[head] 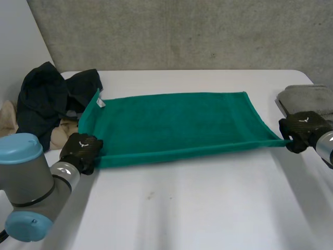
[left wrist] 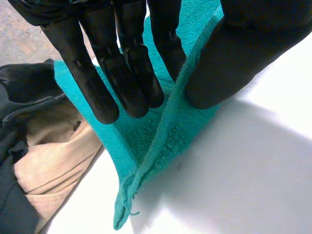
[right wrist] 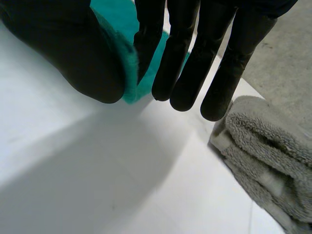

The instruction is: Fold the laundry.

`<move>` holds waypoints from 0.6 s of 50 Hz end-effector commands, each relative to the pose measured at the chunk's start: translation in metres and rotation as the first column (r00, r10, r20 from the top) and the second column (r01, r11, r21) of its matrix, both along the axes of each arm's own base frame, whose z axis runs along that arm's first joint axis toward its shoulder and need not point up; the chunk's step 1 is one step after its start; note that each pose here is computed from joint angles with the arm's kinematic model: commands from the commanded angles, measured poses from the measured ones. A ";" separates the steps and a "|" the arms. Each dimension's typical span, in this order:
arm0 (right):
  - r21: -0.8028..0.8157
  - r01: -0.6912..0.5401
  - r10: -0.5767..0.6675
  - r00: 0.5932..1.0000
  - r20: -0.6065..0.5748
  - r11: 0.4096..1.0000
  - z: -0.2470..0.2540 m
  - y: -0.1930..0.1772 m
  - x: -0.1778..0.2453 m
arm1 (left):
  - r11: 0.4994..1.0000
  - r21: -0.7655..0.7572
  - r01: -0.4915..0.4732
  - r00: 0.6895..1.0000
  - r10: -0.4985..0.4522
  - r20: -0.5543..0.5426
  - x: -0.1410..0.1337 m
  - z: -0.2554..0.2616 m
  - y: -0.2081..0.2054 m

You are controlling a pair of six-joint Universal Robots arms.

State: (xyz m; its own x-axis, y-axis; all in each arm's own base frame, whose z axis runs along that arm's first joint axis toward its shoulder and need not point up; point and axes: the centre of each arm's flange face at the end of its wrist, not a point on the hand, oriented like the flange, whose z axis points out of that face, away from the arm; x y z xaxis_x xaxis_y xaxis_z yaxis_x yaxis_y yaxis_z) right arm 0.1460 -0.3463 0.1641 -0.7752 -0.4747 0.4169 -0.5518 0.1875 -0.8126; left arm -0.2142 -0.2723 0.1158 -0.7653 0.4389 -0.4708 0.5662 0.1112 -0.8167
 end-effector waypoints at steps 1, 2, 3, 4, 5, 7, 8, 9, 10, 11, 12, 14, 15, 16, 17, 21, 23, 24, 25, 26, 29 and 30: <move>0.082 -0.046 0.061 0.980 -0.188 0.996 0.016 0.032 -0.014 | 0.999 0.023 0.035 0.998 -0.036 0.055 0.003 0.021 0.029; 0.097 -0.050 0.070 0.976 -0.207 0.994 0.019 0.037 -0.016 | 0.999 0.029 0.041 0.997 -0.043 0.062 0.003 0.024 0.033; 0.111 -0.053 0.077 0.971 -0.226 0.992 0.021 0.042 -0.018 | 0.998 0.037 0.047 0.996 -0.049 0.070 0.004 0.025 0.038; 0.141 -0.058 0.093 0.962 -0.257 0.988 0.027 0.052 -0.022 | 0.998 0.046 0.052 0.995 -0.055 0.078 0.004 0.027 0.043; 0.156 -0.057 0.099 0.957 -0.273 0.986 0.030 0.057 -0.025 | 0.995 0.069 0.069 0.993 -0.076 0.094 0.004 0.030 0.055; 0.196 -0.049 0.112 0.940 -0.322 0.979 0.040 0.075 -0.035 | 0.991 0.105 0.086 0.989 -0.098 0.112 0.005 0.032 0.068; 0.209 -0.047 0.116 0.936 -0.333 0.977 0.042 0.080 -0.038 | 0.988 0.124 0.093 0.987 -0.108 0.119 0.005 0.033 0.075; 0.223 -0.043 0.121 0.930 -0.346 0.974 0.044 0.086 -0.041 | 0.979 0.168 0.114 0.981 -0.138 0.137 0.005 0.033 0.089; 0.237 -0.040 0.127 0.923 -0.363 0.971 0.046 0.091 -0.045 | 0.974 0.194 0.122 0.978 -0.151 0.146 0.005 0.033 0.096; 0.260 -0.035 0.139 0.910 -0.391 0.965 0.049 0.102 -0.051 | 0.967 0.219 0.130 0.974 -0.166 0.154 0.006 0.033 0.104; 0.270 -0.040 0.150 0.904 -0.401 0.962 0.050 0.107 -0.053 | 0.952 0.273 0.140 0.967 -0.190 0.167 0.007 0.032 0.116; 0.292 -0.044 0.167 0.896 -0.412 0.955 0.052 0.116 -0.055 | 0.936 0.323 0.142 0.962 -0.208 0.179 0.009 0.032 0.125; 0.308 -0.047 0.181 0.888 -0.423 0.950 0.051 0.121 -0.057 | 0.929 0.342 0.142 0.960 -0.214 0.182 0.009 0.032 0.129; 0.314 -0.049 0.187 0.885 -0.426 0.948 0.051 0.123 -0.058 | 0.919 0.369 0.141 0.957 -0.222 0.187 0.010 0.033 0.132; 0.319 -0.051 0.192 0.883 -0.427 0.946 0.050 0.123 -0.059 | 0.917 0.374 0.140 0.957 -0.222 0.186 0.010 0.033 0.132; 0.314 -0.070 0.204 0.886 -0.417 0.947 0.049 0.123 -0.057 | 0.935 0.325 0.144 0.961 -0.210 0.179 0.004 0.039 0.116; 0.292 -0.089 0.207 0.890 -0.405 0.952 0.045 0.115 -0.056 | 0.945 0.292 0.148 0.964 -0.204 0.173 -0.001 0.040 0.105; 0.284 -0.087 0.201 0.893 -0.402 0.955 0.043 0.110 -0.058 | 0.955 0.256 0.152 0.966 -0.198 0.167 -0.006 0.039 0.092; 0.275 -0.085 0.194 0.896 -0.400 0.958 0.040 0.104 -0.059 | 0.960 0.233 0.154 0.967 -0.194 0.162 -0.009 0.040 0.084; 0.264 -0.082 0.186 0.899 -0.396 0.961 0.037 0.097 -0.060 | 0.965 0.212 0.156 0.969 -0.191 0.158 -0.012 0.040 0.077; 0.212 -0.088 0.162 0.918 -0.362 0.973 0.028 0.070 -0.050 | 0.980 0.100 0.171 0.974 -0.183 0.135 -0.026 0.044 0.048; 0.195 -0.094 0.159 0.922 -0.353 0.976 0.027 0.064 -0.045 | 0.982 0.074 0.176 0.974 -0.185 0.129 -0.031 0.044 0.042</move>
State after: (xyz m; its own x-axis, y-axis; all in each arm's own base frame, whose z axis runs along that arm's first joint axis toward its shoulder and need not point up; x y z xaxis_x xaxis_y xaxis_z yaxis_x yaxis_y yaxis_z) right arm 0.0876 -0.2414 0.2052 -0.4734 -0.6940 0.5425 -0.8651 0.2501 -0.4349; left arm -0.2208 -0.1804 0.1558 -0.5717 0.6765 -0.4642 0.7358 0.1724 -0.6549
